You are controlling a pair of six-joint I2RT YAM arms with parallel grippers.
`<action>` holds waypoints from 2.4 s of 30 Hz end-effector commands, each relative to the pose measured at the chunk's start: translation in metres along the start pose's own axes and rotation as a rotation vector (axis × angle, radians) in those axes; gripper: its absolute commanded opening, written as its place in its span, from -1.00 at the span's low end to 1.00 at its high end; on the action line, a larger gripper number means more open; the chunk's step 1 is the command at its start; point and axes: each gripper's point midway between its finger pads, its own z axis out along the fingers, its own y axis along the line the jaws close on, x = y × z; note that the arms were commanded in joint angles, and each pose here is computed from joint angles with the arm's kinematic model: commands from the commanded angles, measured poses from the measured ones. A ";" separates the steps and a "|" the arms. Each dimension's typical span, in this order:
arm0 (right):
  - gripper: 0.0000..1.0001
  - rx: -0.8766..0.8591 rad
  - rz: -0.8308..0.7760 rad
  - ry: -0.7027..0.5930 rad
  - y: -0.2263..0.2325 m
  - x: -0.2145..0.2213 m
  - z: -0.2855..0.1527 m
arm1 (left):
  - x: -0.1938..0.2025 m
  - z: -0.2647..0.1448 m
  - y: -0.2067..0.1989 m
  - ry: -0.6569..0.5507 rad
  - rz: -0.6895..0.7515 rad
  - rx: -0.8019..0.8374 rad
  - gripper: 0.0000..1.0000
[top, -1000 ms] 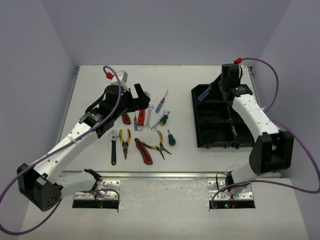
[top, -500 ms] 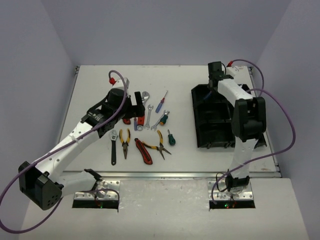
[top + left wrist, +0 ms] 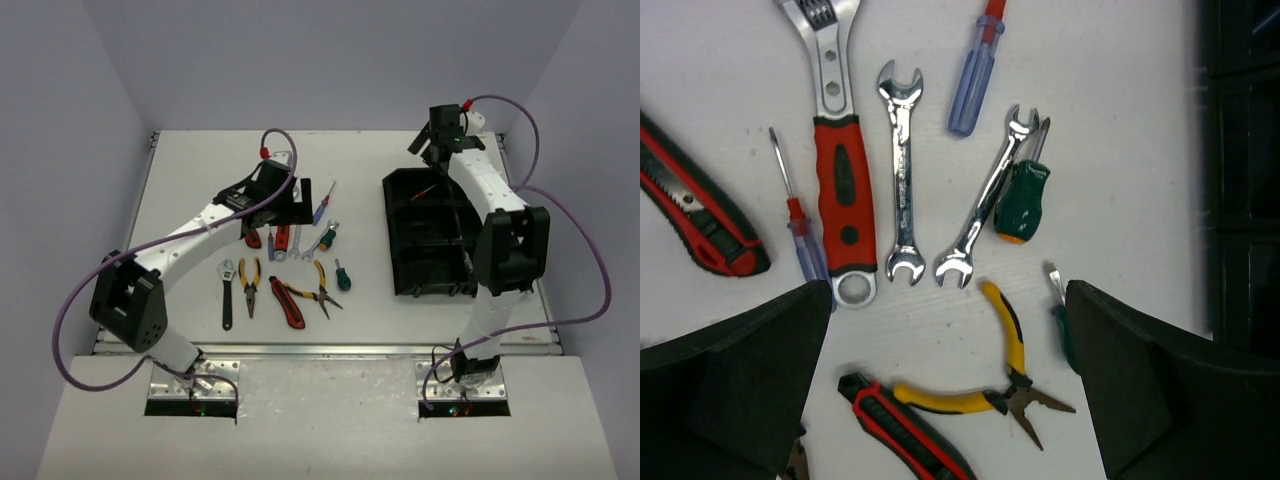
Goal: Sort the tools into containers
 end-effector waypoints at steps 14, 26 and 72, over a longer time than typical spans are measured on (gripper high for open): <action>0.82 -0.647 -0.292 0.155 0.002 0.041 -0.189 | -0.036 0.176 -0.026 0.142 0.346 -0.095 0.25; 0.84 -0.774 -0.264 0.192 0.005 0.063 -0.207 | 0.002 0.206 -0.021 0.230 0.338 -0.079 -0.90; -1.00 -0.732 0.062 0.179 0.074 0.011 -0.141 | -0.083 -0.038 -0.070 -0.267 -0.028 0.235 1.00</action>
